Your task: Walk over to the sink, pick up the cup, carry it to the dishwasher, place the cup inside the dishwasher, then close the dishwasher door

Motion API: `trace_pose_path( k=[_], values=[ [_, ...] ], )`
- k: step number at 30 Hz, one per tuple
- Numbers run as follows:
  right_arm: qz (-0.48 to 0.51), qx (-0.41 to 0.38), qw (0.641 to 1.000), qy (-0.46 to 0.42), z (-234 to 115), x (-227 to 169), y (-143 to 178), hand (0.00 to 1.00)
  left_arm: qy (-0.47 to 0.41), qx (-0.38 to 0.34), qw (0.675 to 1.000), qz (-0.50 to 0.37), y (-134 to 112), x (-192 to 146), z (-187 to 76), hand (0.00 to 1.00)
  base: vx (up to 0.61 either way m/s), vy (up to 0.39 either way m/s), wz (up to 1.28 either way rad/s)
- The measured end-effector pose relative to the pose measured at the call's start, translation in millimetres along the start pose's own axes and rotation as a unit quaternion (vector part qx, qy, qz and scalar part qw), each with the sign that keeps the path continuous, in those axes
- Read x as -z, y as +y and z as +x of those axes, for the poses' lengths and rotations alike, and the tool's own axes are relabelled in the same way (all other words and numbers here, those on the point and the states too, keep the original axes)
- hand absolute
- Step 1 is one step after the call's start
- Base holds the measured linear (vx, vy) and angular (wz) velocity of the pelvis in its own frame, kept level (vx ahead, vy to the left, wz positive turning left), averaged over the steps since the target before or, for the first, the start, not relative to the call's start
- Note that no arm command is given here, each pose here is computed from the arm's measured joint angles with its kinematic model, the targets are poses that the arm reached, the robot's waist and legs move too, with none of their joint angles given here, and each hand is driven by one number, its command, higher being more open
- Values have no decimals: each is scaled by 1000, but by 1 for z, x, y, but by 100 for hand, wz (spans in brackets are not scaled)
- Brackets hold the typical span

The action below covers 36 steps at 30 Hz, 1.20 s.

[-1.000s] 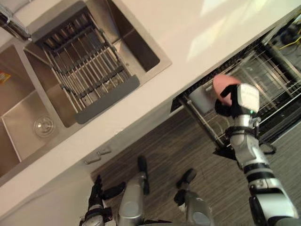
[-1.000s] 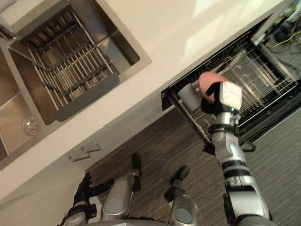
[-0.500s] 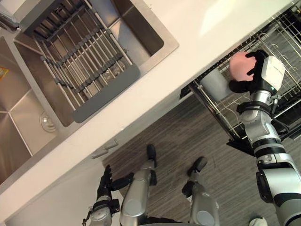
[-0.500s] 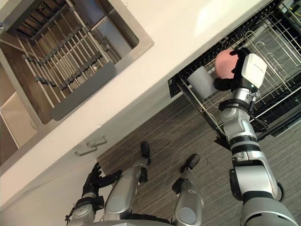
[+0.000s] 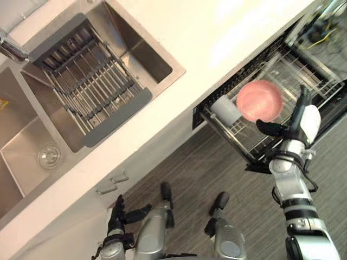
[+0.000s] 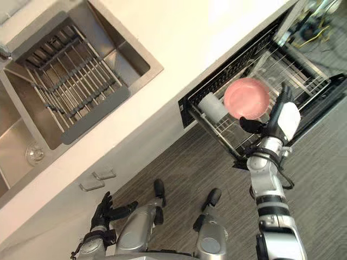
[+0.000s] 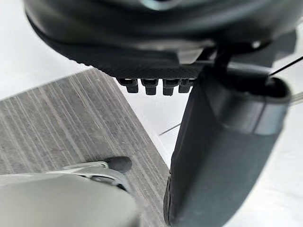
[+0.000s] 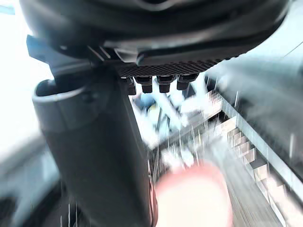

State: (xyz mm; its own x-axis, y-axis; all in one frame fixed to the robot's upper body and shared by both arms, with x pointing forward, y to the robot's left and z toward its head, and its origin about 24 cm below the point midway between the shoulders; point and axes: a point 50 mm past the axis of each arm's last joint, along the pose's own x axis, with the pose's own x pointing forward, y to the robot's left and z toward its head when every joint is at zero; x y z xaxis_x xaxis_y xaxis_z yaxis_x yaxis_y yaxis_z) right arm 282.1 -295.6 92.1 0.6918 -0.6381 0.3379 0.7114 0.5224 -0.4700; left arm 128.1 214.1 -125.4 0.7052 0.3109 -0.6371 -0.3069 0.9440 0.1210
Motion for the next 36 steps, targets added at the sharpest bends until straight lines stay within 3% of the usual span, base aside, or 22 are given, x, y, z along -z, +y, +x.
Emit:
trace_pose_path(
  k=[9, 10, 17, 24, 28, 33, 36],
  values=[
    [84, 167, 970, 158, -1, 62, -77, 100, 71, -33, 997, 2, 14, 39, -20, 100, -33, 33, -22],
    [103, 175, 962, 184, -3, 71, -81, 0, 71, -33, 997, 1, 13, 39, -20, 100, -29, 37, -8],
    [259, 148, 924, 238, 9, 77, -76, 0, 49, -3, 998, -25, -13, 27, -14, 100, -5, 26, -12],
    [352, 41, 924, 146, 52, 20, -57, 0, 28, 25, 999, -37, -33, 19, -16, 100, 58, 6, -3],
    [374, 2, 920, 118, 61, -2, -46, 0, 17, 32, 998, -46, -36, 14, -14, 100, 80, 9, 23],
    [372, 11, 917, 146, 66, 11, -50, 0, 43, 43, 986, -158, -50, 16, -17, 100, 48, 42, 40],
    [373, 21, 911, 175, 67, 23, -52, 0, 50, 61, 982, -170, -58, 19, -19, 100, -13, 36, 71]
  ],
)
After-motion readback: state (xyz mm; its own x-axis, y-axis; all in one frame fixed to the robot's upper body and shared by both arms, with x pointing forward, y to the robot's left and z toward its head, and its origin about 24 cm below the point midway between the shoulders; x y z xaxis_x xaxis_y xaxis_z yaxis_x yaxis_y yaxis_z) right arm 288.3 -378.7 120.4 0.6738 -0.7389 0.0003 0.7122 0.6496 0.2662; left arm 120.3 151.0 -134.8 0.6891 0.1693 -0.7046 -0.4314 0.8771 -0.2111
